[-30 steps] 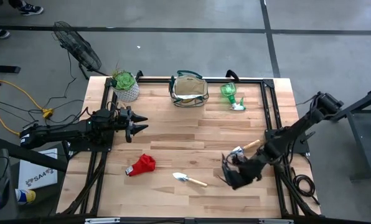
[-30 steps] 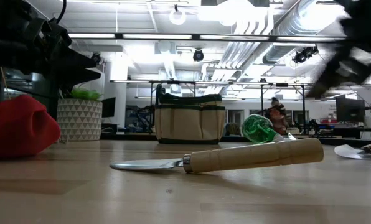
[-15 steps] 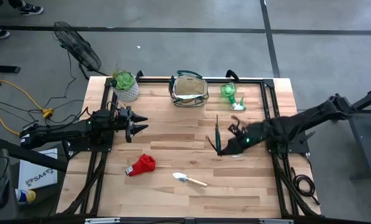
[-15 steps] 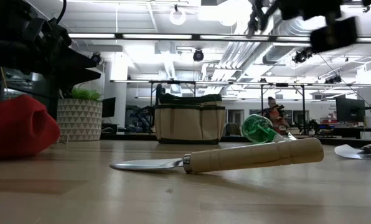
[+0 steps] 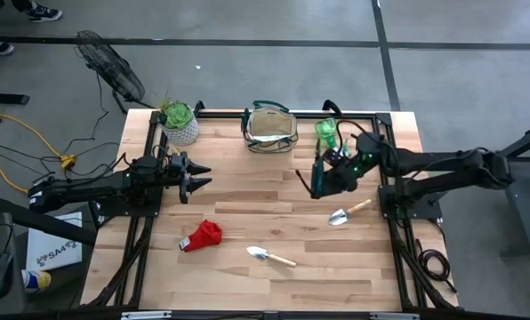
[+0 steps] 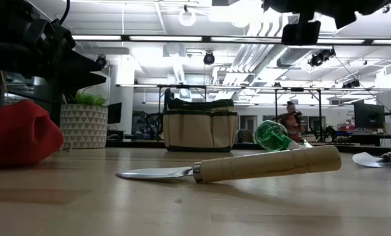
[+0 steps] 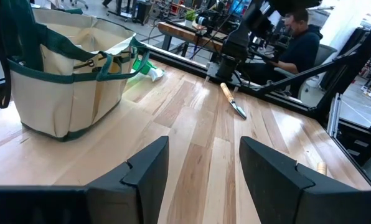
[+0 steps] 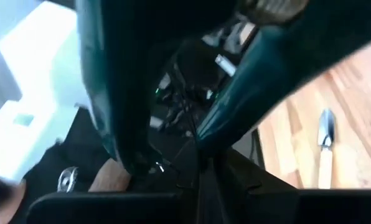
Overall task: Pick & Place Garden tools in Gardening bag
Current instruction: Put the shear scissors into the gardening bag
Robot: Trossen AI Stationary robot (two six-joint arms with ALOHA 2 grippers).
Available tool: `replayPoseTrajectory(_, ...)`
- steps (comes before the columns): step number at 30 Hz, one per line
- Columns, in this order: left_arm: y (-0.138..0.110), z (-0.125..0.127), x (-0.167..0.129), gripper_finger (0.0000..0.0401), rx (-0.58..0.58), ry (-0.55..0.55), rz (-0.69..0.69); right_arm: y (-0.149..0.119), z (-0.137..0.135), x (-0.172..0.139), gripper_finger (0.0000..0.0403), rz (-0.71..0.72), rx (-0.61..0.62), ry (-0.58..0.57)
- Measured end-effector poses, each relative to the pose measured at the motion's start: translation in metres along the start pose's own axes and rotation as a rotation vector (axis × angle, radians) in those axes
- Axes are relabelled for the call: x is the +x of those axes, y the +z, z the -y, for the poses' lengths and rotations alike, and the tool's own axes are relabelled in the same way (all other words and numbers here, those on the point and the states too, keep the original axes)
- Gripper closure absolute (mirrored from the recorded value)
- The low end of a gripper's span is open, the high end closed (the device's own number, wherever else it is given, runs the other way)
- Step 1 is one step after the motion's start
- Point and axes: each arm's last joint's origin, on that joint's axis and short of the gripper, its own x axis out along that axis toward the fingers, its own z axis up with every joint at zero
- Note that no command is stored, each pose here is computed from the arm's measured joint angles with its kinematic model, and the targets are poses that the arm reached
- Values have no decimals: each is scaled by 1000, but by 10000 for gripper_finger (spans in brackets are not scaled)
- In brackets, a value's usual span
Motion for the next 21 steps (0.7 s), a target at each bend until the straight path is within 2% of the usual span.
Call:
replayPoseTrajectory(5, 0, 0, 0, 208, 0, 0, 0, 12, 22, -11, 391, -5, 68, 34)
replayPoseTrajectory(13, 0, 0, 0, 208, 0, -1, 0, 28, 64, -18, 399, 38, 247, -23)
replayPoseTrajectory(21, 0, 0, 0, 208, 0, 0, 0, 44, 85, -35, 400, 104, 400, -60)
